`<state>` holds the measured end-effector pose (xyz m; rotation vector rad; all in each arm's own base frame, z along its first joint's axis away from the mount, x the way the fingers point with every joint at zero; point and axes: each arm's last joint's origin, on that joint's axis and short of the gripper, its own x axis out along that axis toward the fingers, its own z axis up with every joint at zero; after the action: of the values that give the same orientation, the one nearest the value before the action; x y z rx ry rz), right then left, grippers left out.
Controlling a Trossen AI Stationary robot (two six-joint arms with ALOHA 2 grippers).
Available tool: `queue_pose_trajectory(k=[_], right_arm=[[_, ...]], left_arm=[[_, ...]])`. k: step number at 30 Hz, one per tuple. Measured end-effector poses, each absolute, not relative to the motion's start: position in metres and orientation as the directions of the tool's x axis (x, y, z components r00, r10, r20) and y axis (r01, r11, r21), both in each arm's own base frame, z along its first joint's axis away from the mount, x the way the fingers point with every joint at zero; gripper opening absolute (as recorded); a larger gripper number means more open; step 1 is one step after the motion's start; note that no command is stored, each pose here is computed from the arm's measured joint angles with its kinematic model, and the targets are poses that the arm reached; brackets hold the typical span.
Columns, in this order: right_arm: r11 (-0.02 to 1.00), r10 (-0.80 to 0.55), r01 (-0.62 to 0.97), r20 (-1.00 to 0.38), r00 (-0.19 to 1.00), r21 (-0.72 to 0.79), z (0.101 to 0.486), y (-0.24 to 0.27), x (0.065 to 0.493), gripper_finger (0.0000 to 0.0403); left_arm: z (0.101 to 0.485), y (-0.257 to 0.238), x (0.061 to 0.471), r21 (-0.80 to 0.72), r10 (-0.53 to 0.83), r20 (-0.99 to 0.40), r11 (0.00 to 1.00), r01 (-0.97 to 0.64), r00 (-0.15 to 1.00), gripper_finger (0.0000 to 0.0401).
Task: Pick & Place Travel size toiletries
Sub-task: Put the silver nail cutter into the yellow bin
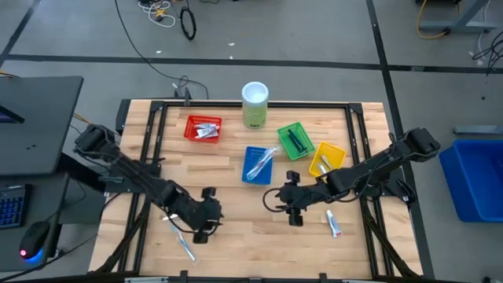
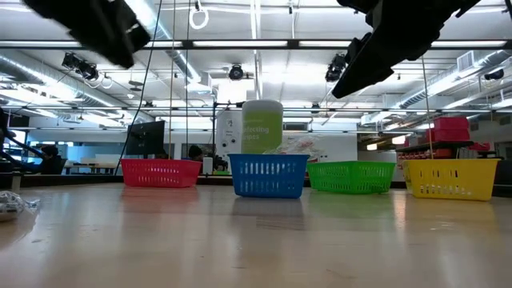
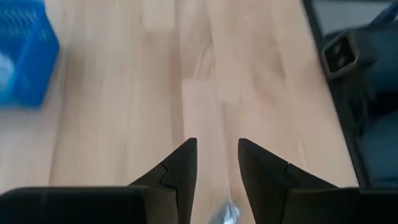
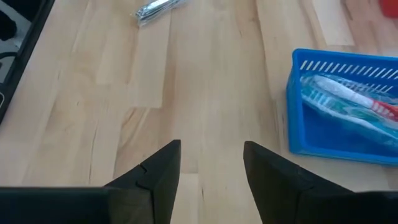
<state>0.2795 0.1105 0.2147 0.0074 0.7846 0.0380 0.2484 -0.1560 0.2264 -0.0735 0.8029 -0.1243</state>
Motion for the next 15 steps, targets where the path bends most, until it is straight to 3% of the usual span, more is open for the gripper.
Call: queue_pose_trajectory(k=[7,15], right_arm=[[0.999,0.037,-0.038,-0.707,0.706,0.015,0.215,0.110,0.279,0.0182],[0.999,0.038,-0.038,-0.706,0.707,0.016,0.215,0.111,0.280,0.0180]], left_arm=[[0.218,-0.158,0.235,-0.140,-0.102,-0.794,0.990,-0.016,0.599,0.0149],[0.200,-0.166,0.238,-0.131,-0.168,-0.852,0.985,0.110,0.495,0.0191]])
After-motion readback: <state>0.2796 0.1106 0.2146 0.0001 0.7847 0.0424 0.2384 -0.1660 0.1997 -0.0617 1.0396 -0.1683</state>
